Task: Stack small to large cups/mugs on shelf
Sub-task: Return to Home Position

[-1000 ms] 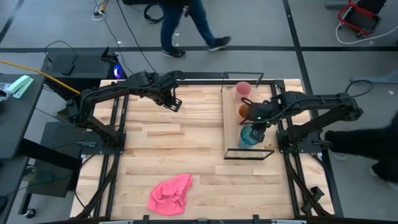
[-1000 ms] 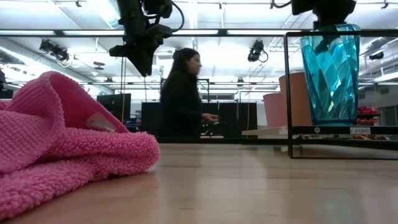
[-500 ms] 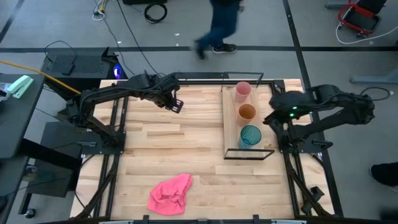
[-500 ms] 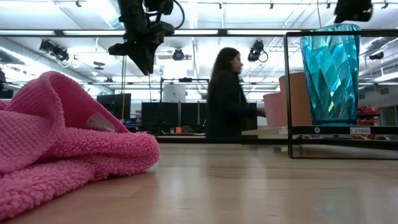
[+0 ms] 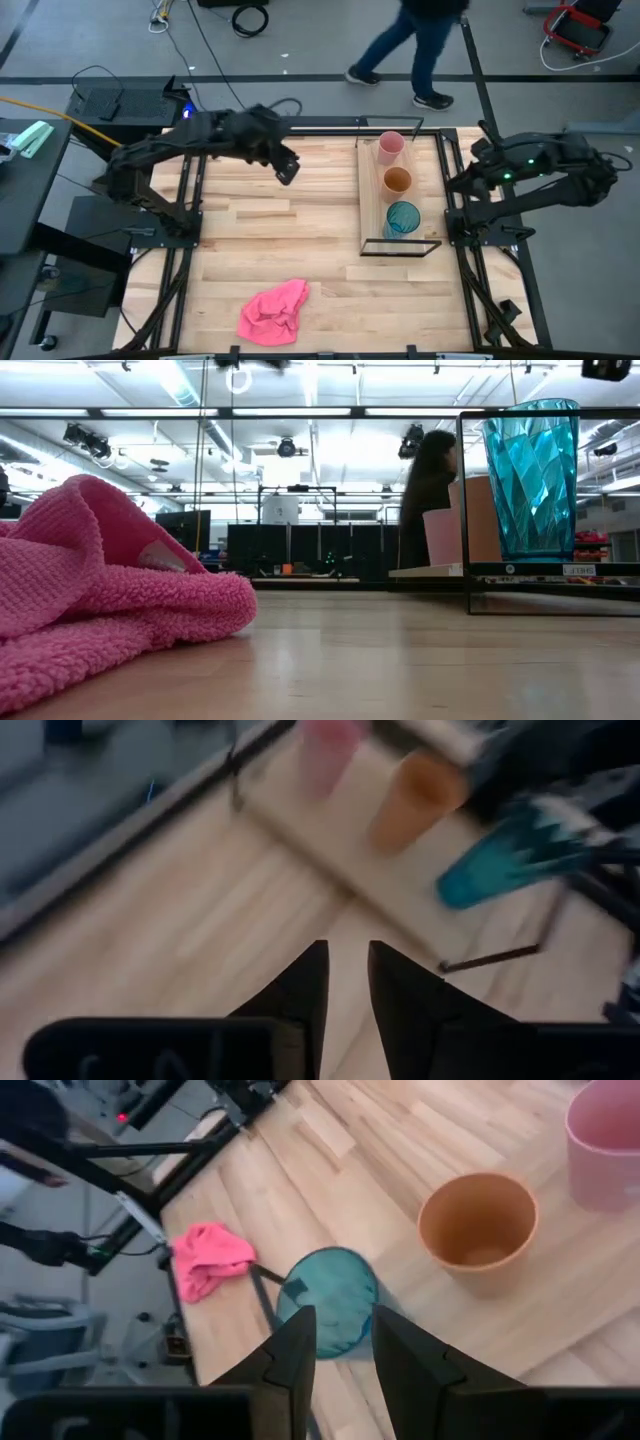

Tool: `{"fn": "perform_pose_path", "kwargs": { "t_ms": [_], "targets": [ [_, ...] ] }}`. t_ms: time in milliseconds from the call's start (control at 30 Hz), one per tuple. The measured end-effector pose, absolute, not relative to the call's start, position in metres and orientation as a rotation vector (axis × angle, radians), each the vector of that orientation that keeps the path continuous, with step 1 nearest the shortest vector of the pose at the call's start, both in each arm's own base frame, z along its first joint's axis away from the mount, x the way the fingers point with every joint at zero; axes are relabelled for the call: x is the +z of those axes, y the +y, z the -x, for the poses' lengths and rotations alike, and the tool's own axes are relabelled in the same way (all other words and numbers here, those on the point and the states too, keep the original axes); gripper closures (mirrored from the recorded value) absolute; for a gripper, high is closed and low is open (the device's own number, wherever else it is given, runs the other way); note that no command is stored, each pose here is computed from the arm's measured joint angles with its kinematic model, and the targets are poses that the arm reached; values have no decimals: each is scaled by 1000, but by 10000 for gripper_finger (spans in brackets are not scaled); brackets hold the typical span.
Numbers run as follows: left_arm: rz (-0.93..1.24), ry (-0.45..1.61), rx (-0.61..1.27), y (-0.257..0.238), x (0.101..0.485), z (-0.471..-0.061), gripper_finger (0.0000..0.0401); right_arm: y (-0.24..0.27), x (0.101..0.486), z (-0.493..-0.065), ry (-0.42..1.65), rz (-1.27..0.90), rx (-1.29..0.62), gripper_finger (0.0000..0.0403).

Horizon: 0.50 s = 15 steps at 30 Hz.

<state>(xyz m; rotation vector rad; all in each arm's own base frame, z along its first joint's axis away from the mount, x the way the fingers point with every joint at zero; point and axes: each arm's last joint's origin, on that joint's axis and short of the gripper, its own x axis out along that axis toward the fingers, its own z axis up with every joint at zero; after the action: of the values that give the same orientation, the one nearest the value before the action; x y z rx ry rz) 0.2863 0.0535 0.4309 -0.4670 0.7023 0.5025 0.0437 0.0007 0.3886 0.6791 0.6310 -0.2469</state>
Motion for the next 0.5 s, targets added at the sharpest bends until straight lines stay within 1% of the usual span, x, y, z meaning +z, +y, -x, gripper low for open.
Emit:
{"fn": "perform_pose_path", "kwargs": {
  "t_ms": [100, 167, 333, 500],
  "targets": [
    [309, 638, 402, 43, 467, -274, 324, 1, 392, -33, 607, -736, -227, 295],
    [279, 606, 366, 36, 486, -263, 325, 1, 398, -27, 537, -742, -197, 295],
    [266, 489, 340, 18, 519, -239, 321, 0, 425, -19, 203, -661, -40, 295],
    [255, 356, 285, -3, 537, -219, 316, 2, 450, 0, -83, -557, 135, 296]
  ]
}}
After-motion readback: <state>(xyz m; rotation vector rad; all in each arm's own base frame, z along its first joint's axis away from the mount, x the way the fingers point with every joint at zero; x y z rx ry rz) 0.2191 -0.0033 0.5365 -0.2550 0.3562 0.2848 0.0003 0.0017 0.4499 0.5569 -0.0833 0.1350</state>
